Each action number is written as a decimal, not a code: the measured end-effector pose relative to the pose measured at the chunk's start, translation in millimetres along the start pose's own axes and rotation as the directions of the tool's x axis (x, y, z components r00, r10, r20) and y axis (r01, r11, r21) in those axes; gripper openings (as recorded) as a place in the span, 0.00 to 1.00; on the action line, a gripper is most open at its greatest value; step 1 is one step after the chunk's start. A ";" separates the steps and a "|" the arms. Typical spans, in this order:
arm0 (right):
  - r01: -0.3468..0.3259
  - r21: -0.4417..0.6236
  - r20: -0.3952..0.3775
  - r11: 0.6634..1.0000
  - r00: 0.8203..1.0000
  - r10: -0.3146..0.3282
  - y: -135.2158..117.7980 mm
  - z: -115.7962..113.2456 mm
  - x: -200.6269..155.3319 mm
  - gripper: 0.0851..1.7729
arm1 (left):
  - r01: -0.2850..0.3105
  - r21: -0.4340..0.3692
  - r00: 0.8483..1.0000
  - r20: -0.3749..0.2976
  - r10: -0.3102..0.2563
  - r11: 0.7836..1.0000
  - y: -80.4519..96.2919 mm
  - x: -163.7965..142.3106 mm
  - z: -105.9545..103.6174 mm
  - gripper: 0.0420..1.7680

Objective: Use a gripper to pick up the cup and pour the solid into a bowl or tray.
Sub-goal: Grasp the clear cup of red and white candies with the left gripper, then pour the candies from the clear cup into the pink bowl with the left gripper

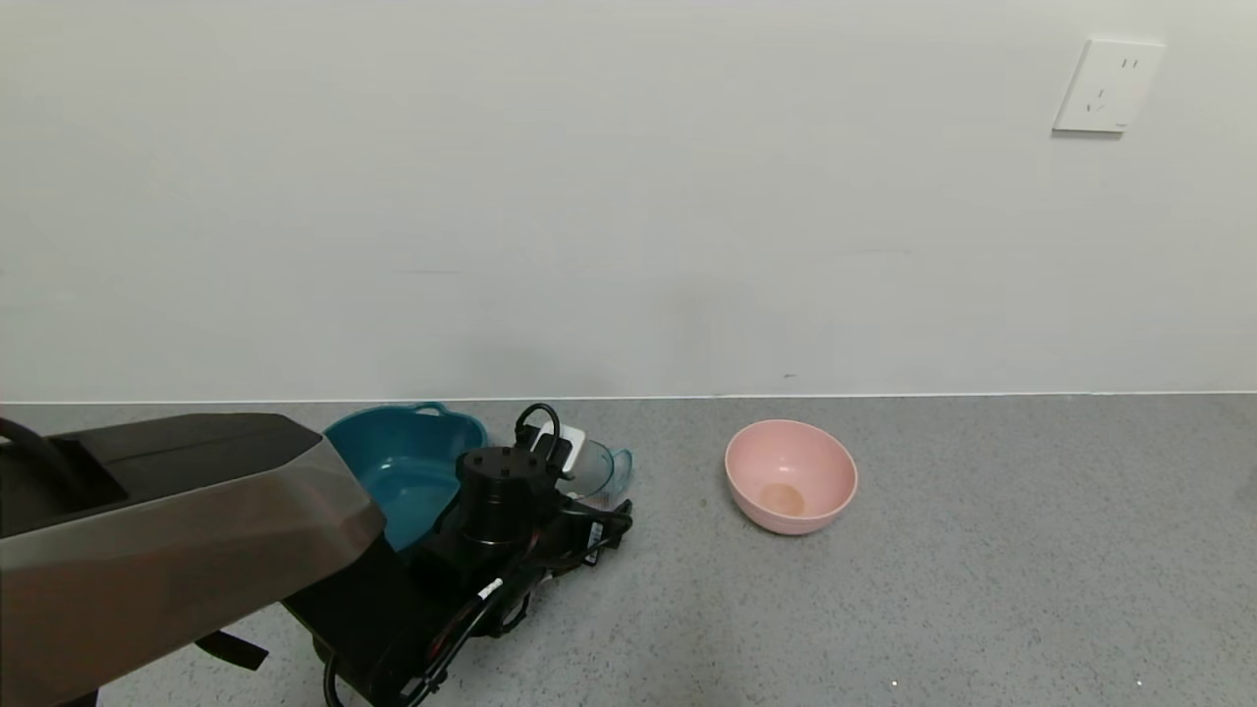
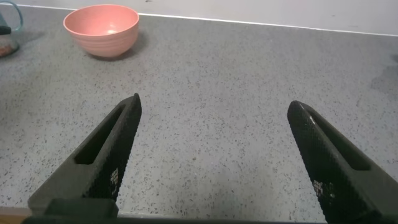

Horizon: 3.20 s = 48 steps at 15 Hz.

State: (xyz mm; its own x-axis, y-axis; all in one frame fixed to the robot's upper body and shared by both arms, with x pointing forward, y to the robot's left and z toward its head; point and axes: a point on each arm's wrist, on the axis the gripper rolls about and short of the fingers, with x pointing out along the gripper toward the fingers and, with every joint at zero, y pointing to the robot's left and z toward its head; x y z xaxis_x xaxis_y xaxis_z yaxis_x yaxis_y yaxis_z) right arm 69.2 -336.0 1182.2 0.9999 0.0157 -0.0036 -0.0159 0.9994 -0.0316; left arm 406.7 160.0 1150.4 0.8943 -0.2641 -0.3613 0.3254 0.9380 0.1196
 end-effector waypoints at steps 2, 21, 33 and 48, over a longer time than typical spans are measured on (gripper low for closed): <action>0.000 0.000 0.000 1.000 1.000 0.000 0.0 0.0 0.0 0.96 | -0.001 -0.001 1.000 0.004 0.001 1.000 0.5 -1.2 1.2 0.86; 0.000 0.000 0.000 1.000 1.000 0.000 0.0 0.0 0.0 0.96 | -0.052 -0.081 0.997 0.052 0.057 0.995 38.9 -23.7 45.1 0.76; 0.000 0.000 0.000 1.000 1.000 0.000 0.0 0.0 0.0 0.96 | -0.134 0.061 0.988 0.091 0.128 0.989 83.4 -49.6 125.4 0.76; 0.000 0.000 0.000 1.000 1.000 0.000 0.0 0.0 0.0 0.96 | -0.095 0.514 0.994 0.093 0.054 0.853 -47.4 14.8 155.7 0.76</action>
State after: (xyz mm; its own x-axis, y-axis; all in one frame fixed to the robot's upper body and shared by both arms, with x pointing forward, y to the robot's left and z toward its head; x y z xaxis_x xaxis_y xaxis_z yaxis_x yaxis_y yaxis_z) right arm 69.2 -336.0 1182.2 0.9999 0.0157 -0.0036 -0.0159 0.9994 -0.0316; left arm 452.3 76.7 1283.3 0.9352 -0.2323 -0.2671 0.3508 0.7096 0.6111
